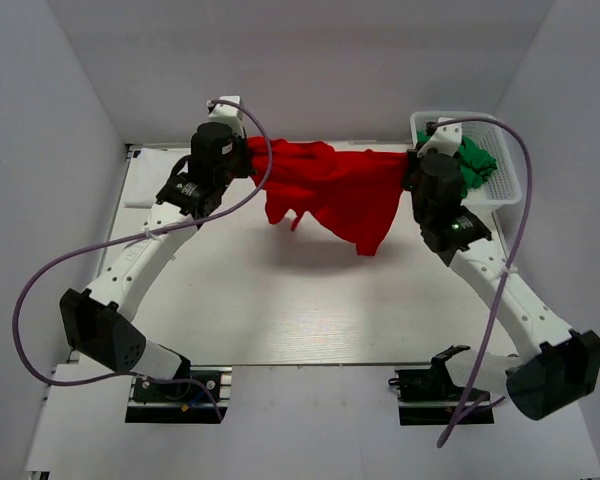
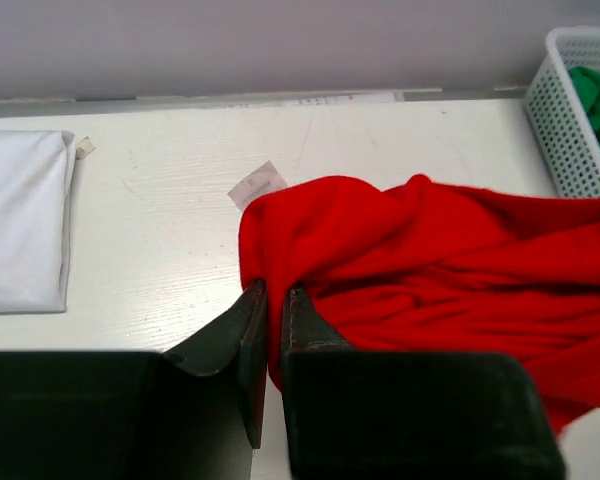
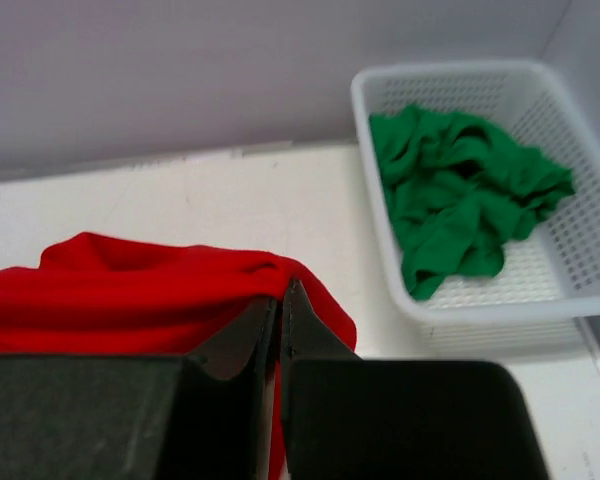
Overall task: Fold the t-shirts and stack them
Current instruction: Flatten out the tshirt
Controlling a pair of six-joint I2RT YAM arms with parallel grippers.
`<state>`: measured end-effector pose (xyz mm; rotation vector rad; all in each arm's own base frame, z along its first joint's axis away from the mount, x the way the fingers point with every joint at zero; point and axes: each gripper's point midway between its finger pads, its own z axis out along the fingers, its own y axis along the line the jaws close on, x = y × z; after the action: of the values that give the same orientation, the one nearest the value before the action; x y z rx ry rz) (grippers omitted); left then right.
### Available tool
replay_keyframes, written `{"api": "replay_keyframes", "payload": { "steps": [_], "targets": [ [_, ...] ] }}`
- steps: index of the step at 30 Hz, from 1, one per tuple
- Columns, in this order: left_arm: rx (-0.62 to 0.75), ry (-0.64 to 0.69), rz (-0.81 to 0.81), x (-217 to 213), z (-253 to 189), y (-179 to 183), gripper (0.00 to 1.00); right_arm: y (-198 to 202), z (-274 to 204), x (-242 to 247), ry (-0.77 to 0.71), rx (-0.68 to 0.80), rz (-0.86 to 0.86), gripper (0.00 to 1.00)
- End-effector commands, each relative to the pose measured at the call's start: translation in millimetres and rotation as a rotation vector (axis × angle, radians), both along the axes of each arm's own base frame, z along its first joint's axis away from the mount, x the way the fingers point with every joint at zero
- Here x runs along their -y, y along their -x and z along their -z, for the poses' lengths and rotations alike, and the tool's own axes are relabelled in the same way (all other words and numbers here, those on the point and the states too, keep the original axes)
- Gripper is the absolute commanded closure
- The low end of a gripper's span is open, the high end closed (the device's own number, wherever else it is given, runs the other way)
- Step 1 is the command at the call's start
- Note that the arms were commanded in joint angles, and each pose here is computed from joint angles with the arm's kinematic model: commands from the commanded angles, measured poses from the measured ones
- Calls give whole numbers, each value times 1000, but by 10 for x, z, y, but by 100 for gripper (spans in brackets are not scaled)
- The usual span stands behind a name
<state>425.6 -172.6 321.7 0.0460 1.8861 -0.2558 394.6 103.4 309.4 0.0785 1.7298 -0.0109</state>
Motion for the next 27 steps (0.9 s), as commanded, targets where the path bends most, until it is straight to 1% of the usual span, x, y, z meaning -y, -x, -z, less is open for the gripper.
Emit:
{"api": "replay_keyframes", "payload": {
  "steps": [1,3,6,7,8,9,11,12,13,14,15,17,20,21,24,27],
  "targets": [
    [152,36,-68,-262,-606,202,95,214,-764,366,2,165,103,100],
    [194,69,-24,-223,-750,303,95,337,-980,353,-3,201,59,100],
    [298,132,-14,-319,-1154,562,97,517,-1232,329,-2,247,-8,100],
    [319,144,0,-325,-1225,631,100,615,-1343,278,16,275,-66,100],
    [371,169,0,-391,-1403,768,100,720,-1467,249,19,308,-115,100],
    [395,172,28,-380,-1466,847,100,818,-1552,240,32,333,-147,100],
    [456,202,57,-399,-1674,1004,100,996,-1678,90,49,378,-276,100],
    [468,198,96,-367,-1698,1081,100,1121,-1777,110,54,420,-296,100],
    [500,212,113,-397,-1810,1213,100,1172,-1794,74,63,429,-327,100],
    [513,218,132,-391,-1853,1275,100,1355,-1883,10,67,470,-404,100],
    [525,224,172,-351,-1896,1353,100,1444,-1943,-2,69,488,-430,100],
    [544,250,207,-349,-1978,1509,100,1694,-2014,-128,69,528,-551,100],
    [550,279,217,-382,-2029,1640,100,1853,-2046,-211,34,570,-623,100],
    [528,282,207,-376,-1943,1600,100,1875,-2050,-201,22,594,-620,100],
    [490,308,141,-452,-1817,1538,100,1781,-1923,-222,-16,574,-604,100],
    [403,313,85,-433,-1536,1336,100,1558,-1682,-270,-41,496,-578,100]
  ]
}}
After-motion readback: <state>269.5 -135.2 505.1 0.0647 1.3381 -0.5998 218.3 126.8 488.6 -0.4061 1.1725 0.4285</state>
